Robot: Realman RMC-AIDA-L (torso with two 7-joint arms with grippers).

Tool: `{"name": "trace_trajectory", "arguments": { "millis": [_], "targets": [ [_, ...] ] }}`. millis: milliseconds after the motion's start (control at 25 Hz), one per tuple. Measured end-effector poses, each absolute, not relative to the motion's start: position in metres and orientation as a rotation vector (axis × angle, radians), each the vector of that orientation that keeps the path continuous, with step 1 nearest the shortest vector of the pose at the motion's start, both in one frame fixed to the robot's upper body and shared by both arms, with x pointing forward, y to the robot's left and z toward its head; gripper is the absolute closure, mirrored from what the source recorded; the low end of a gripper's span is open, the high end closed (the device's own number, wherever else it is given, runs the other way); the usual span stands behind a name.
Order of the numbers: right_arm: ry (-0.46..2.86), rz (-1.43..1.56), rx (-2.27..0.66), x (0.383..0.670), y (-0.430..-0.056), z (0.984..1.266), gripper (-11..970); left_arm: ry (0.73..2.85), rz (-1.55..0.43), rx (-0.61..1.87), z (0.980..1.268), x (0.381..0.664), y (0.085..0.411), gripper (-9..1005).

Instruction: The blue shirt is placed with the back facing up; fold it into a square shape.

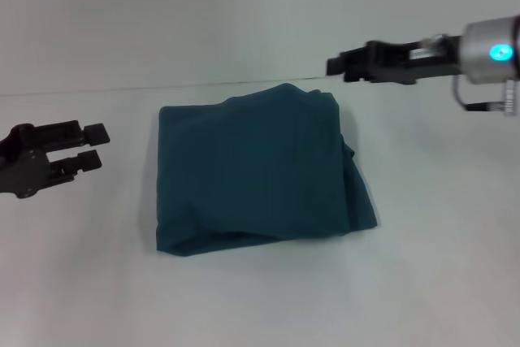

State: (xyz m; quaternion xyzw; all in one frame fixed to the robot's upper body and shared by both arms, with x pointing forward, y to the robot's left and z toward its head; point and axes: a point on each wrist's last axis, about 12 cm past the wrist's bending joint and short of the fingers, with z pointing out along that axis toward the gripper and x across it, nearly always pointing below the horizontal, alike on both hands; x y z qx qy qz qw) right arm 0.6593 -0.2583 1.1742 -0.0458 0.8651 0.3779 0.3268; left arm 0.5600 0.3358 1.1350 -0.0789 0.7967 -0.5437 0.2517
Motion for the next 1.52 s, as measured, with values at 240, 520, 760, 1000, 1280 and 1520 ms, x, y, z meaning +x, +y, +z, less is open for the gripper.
{"name": "trace_trajectory", "arguments": {
  "millis": [240,520,760,1000,1280,1520],
  "targets": [
    [2.159,1.179,-0.041,0.624,-0.321,1.177,471,2.164,-1.496,-0.226,1.127,0.562,0.323,429],
    [2.124,1.19,0.048,0.585,-0.37,1.159,188,2.181,-1.548,-0.292,1.105,0.569,0.284,429],
    [2.132,1.207,0.024,0.575,-0.368,1.14,74,2.215,-1.576,-0.355,1.088,0.582,0.251,429],
    [2.132,1.226,-0.031,0.579,-0.355,1.138,74,2.253,-1.529,-0.386,1.082,0.59,0.234,429],
    [2.129,1.225,-0.036,0.58,-0.353,1.138,74,2.32,-1.405,-0.466,1.065,0.592,0.233,428],
    [2.13,1.221,-0.029,0.581,-0.354,1.137,74,2.388,-1.374,-0.472,1.053,0.584,0.229,428]
  ]
}}
